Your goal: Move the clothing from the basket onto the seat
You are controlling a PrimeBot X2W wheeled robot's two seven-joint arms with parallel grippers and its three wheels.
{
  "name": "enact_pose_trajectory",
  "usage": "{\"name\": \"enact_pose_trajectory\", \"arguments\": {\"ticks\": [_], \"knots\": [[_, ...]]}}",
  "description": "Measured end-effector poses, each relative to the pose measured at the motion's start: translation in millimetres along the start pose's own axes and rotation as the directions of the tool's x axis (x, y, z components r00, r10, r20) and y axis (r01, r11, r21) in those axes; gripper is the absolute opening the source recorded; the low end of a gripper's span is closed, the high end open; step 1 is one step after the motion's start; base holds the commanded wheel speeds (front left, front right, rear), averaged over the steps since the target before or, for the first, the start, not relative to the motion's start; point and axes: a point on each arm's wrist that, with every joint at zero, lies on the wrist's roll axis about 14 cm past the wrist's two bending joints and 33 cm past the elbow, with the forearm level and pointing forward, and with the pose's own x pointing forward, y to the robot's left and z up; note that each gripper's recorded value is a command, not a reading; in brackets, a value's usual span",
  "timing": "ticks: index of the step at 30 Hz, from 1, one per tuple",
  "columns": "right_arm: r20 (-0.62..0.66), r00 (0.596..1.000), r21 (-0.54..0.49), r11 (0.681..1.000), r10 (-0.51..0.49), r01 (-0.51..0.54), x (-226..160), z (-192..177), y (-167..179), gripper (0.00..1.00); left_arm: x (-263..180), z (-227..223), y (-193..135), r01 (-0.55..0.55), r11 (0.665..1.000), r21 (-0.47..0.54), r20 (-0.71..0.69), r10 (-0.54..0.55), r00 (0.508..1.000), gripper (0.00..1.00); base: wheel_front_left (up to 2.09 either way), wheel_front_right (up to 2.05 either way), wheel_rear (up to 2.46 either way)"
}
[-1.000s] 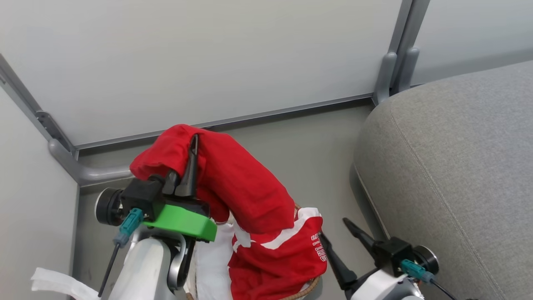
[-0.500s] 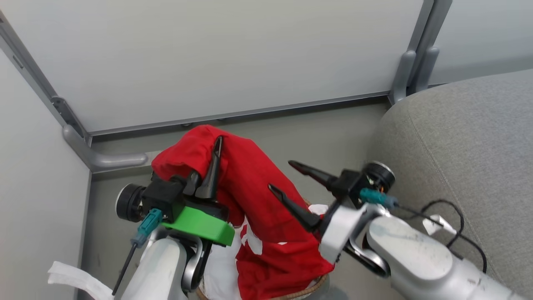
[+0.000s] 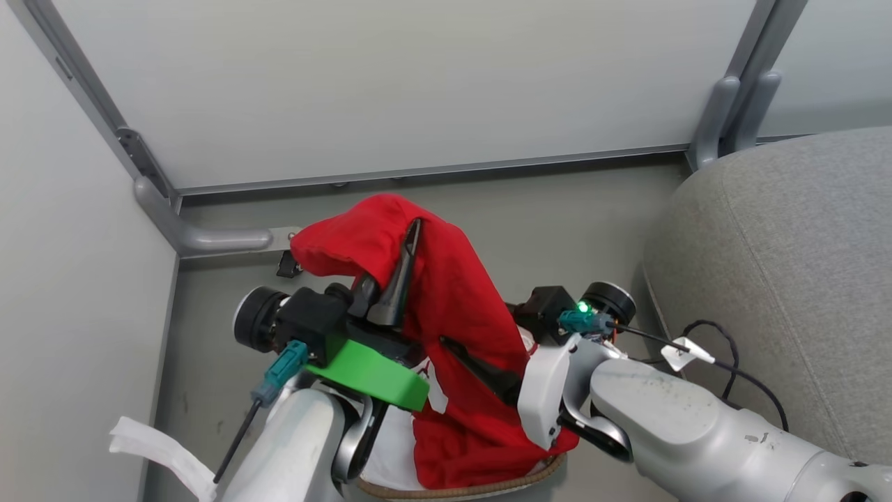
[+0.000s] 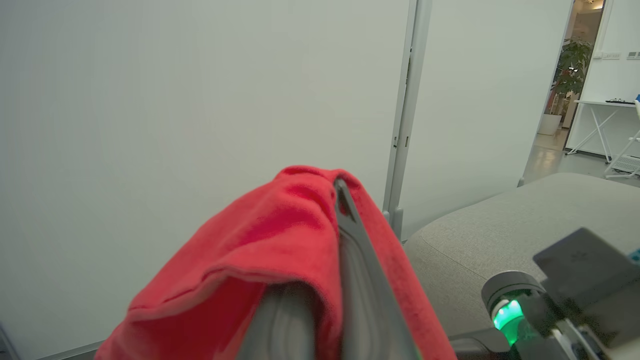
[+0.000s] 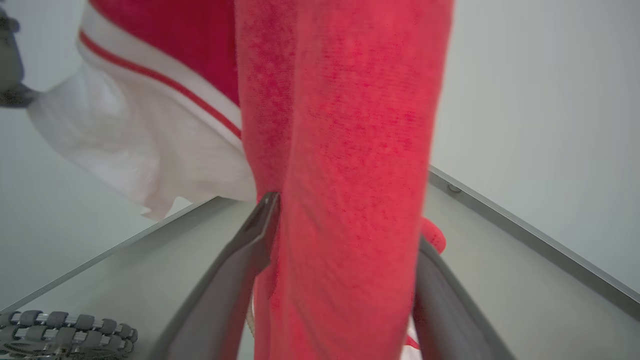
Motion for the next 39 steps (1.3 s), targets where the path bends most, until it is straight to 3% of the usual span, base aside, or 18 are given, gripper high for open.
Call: {"name": "enact_pose_trajectory", "arguments": {"ticks": [3, 4, 5, 6, 17, 18, 19, 20, 31, 39], "knots": [[-0.031, 0.999, 0.022, 1.0, 0.02, -0.02, 6.5, -11.6, 8.3, 1.0, -0.8, -3.0, -3.8, 0.012, 1.0, -0.008, -0.008, -0.012, 1.0, 0.0, 0.0, 0.0, 0.0], [-0.035, 0.999, 0.026, 0.999, 0.024, -0.024, 8.3, -13.0, 10.0, 0.95, -1.3, -3.8, -4.8, 0.014, 1.0, -0.011, -0.011, -0.014, 1.0, 0.0, 0.0, 0.0, 0.0], [-0.031, 0.999, 0.035, 0.999, 0.03, -0.029, 11.2, -12.5, 12.8, 0.36, -1.8, -4.3, -4.9, 0.013, 1.0, -0.013, -0.013, -0.014, 1.0, 0.0, 0.0, 0.0, 0.0], [-0.021, 0.999, 0.048, 0.998, 0.036, -0.035, 14.6, -10.0, 16.1, 0.0, -2.1, -5.0, -5.1, 0.014, 1.0, -0.012, -0.015, -0.014, 1.0, 0.0, 0.0, 0.0, 0.0], [0.057, 0.998, 0.096, 0.995, 0.009, -0.015, 16.2, 4.2, 18.5, 0.0, -1.4, -11.7, 0.5, -0.001, 1.0, -0.006, -0.035, 0.0, 0.999, 0.0, 0.0, 0.0, 0.0], [0.061, 0.998, 0.098, 0.995, 0.004, -0.01, 15.6, 5.1, 17.3, 0.0, -1.0, -11.5, 1.2, -0.003, 1.0, 0.0, -0.034, 0.003, 0.999, 0.23, 0.0, 0.0, 0.0], [0.066, 0.998, 0.102, 0.995, -0.003, -0.004, 14.7, 6.0, 16.0, 0.0, -0.6, -11.7, 1.8, -0.005, 1.0, 0.002, -0.034, 0.005, 0.999, 0.67, 0.0, 0.0, 0.0], [0.074, 0.997, 0.107, 0.994, -0.01, 0.002, 13.6, 7.6, 14.9, 0.0, -0.7, -13.4, 2.4, -0.008, 1.0, 0.004, -0.04, 0.008, 0.999, 1.0, 0.0, 0.0, 0.0], [0.166, 0.964, 0.192, 0.966, -0.207, 0.174, -25.7, 21.0, -26.1, 0.0, 0.5, -42.6, 0.9, 0.0, 1.0, 0.009, -0.114, 0.001, 0.993, 1.0, 0.0, 0.0, 0.0], [0.212, 0.889, 0.238, 0.904, -0.405, 0.355, -81.8, 25.3, -59.7, 0.0, 15.1, -67.4, -32.7, 0.098, 0.994, -0.04, -0.158, -0.104, 0.982, 1.0, 0.0, 0.0, 0.0]]}}
